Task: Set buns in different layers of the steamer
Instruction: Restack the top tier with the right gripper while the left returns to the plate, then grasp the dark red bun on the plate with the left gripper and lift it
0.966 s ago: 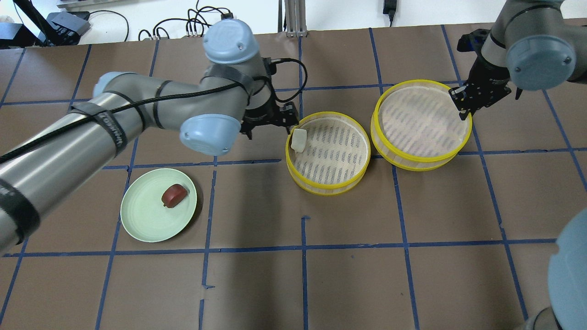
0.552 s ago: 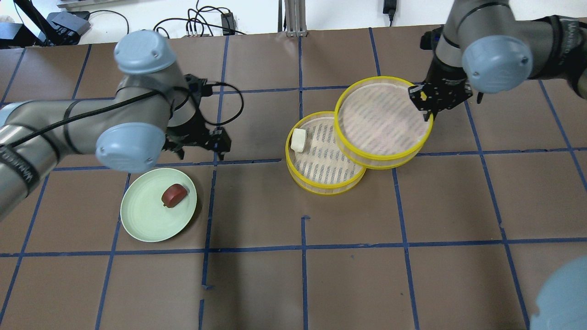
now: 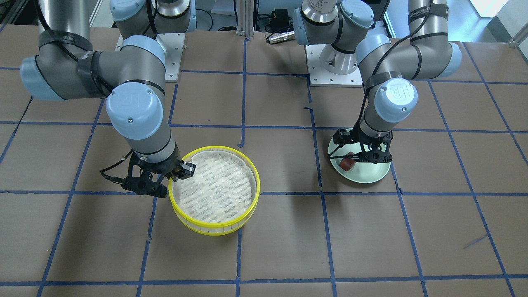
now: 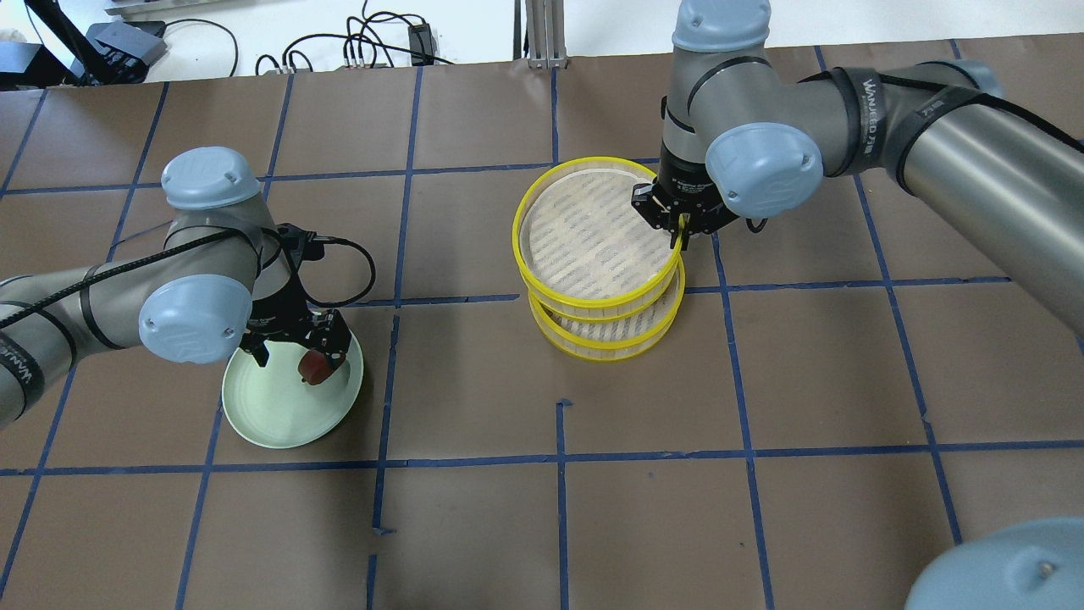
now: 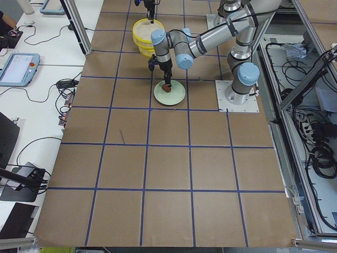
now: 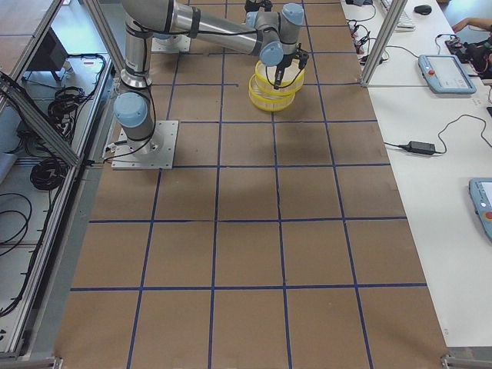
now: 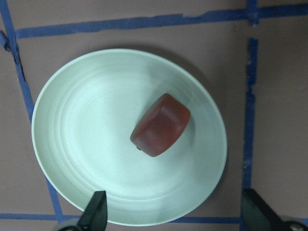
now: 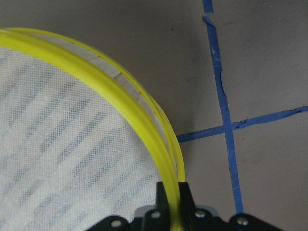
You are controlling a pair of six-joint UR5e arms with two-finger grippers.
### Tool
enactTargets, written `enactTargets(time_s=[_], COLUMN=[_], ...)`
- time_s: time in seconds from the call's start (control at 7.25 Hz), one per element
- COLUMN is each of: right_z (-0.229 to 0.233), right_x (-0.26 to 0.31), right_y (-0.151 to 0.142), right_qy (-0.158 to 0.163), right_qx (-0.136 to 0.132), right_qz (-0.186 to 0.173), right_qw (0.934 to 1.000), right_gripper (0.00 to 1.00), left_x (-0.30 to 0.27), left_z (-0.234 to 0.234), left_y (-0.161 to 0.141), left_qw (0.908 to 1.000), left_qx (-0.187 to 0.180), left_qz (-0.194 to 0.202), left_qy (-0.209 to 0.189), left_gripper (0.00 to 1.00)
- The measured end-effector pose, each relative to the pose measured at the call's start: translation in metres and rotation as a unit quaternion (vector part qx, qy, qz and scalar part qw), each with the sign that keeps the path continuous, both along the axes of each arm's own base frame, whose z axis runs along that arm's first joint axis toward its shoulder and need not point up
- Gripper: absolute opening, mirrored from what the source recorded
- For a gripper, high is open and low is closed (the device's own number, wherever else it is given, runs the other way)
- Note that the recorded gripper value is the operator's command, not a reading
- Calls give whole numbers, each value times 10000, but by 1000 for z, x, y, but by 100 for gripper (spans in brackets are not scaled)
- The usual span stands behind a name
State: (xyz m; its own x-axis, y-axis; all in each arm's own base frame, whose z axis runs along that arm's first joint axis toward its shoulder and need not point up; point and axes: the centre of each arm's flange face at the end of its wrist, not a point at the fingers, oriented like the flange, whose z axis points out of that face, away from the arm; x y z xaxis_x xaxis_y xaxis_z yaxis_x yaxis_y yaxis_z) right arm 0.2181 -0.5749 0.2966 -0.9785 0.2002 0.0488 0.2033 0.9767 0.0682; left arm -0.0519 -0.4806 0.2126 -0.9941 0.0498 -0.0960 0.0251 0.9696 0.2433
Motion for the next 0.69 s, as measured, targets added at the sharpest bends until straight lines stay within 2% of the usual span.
enactTargets(time_s=[0.14,0.28,0.41,0.55,0.69], right_z=[-3,-4,-6,-7,-8], right_x=[2,2,1,-1,-3], right_y=[0,0,1,1,1], right_qy=[-3,-3,3,14,32], right_qx=[20,52,93,121,137], right_qz=[23,45,91,174,238], right_qw=[10000,10000,9999,9998,9996], right_gripper=[9,9,10,10,10], left_x=[1,1,0,-3,-5], left_z=[-13,-21,-25,-24,-20], left_y=[-5,-8,-8,-7,-6], left_qw=[10000,10000,10000,10000,10000], left_qx=[18,10,2,-29,-73], left_qz=[4,7,-5,-29,-44], left_qy=[13,28,31,26,22], left_gripper=[94,78,57,20,4])
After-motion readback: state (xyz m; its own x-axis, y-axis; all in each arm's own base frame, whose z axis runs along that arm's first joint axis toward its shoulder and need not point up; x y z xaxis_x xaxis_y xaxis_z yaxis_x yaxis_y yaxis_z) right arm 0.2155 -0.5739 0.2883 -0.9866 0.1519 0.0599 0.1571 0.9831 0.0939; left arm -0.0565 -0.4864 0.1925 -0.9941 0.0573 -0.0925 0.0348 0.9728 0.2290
